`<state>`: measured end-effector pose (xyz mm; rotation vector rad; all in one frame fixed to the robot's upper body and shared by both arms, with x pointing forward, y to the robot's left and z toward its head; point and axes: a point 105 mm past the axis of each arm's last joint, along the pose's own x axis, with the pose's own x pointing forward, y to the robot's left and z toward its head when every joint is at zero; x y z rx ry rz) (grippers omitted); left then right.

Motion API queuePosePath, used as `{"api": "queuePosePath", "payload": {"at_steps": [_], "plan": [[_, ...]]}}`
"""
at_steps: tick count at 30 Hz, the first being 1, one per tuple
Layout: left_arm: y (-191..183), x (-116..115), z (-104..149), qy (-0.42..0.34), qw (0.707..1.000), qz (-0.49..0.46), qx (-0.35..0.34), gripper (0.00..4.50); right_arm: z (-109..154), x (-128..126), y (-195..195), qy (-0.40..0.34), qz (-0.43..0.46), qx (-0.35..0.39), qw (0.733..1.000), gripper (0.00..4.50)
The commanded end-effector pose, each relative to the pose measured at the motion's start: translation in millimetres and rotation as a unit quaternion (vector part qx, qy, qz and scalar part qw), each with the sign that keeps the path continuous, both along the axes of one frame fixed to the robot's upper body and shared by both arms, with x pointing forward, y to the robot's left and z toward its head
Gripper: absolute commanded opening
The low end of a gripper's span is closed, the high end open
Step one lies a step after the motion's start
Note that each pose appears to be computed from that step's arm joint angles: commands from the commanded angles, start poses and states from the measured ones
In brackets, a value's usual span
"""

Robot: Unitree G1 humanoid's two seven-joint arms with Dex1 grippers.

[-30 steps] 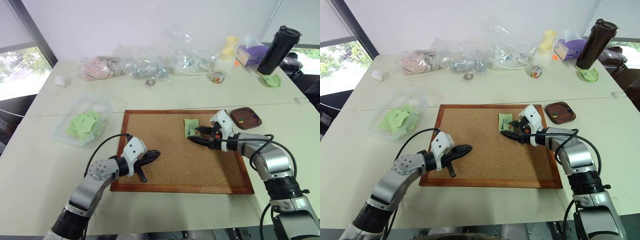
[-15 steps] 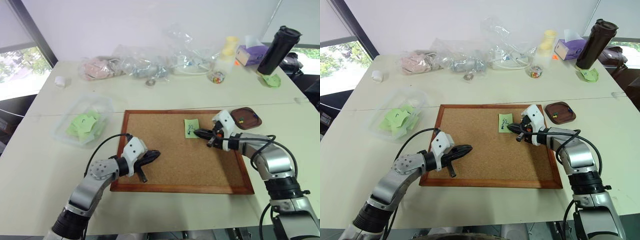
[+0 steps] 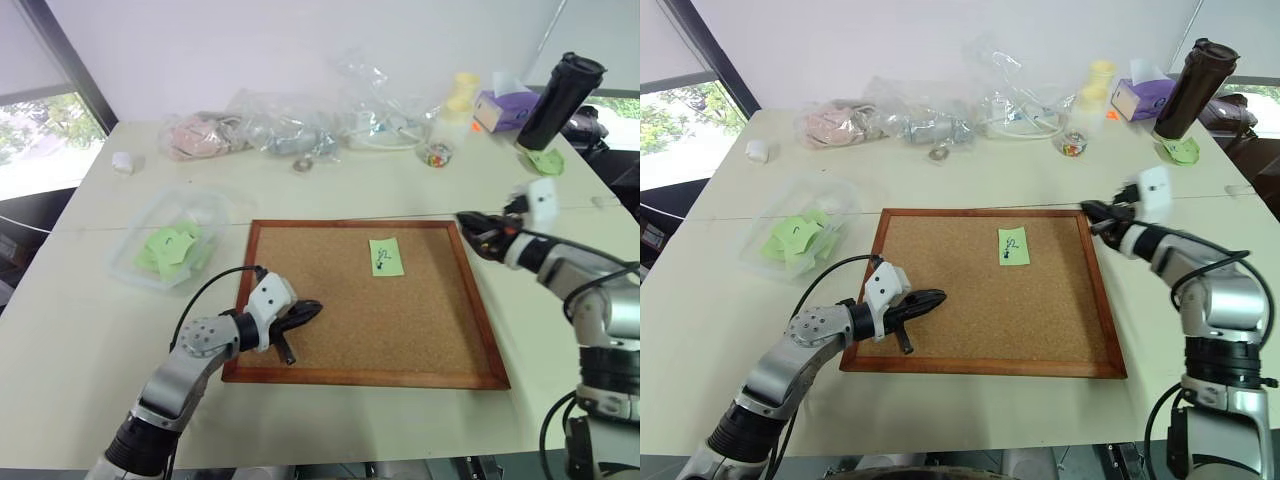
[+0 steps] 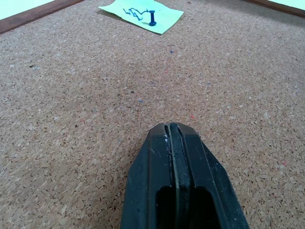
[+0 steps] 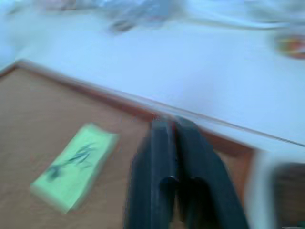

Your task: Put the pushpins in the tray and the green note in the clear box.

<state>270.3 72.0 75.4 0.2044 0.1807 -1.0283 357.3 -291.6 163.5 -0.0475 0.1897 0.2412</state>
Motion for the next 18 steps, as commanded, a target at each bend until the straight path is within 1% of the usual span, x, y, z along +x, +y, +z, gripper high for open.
{"api": "queuePosePath", "payload": {"at_steps": [1,6,10,15,18], "plan": [[0,-7,-21,0.038,0.999,-0.004,0.021,0.00,1,3,-32,-0.013,-0.064,-0.009,0.998,0.05],[1,-7,-21,0.039,0.999,-0.003,0.020,0.00,-14,7,-39,-0.003,-0.085,-0.002,0.996,0.05],[1,-7,-21,0.039,0.999,-0.001,0.021,0.00,-20,11,-40,0.002,-0.093,0.014,0.996,0.05],[3,-7,-21,0.038,0.999,0.001,0.020,0.00,-27,11,-38,0.014,-0.089,0.017,0.996,0.05],[3,-7,-21,0.038,0.999,0.002,0.020,0.00,-32,11,-37,0.019,-0.086,0.022,0.996,0.91]]}}
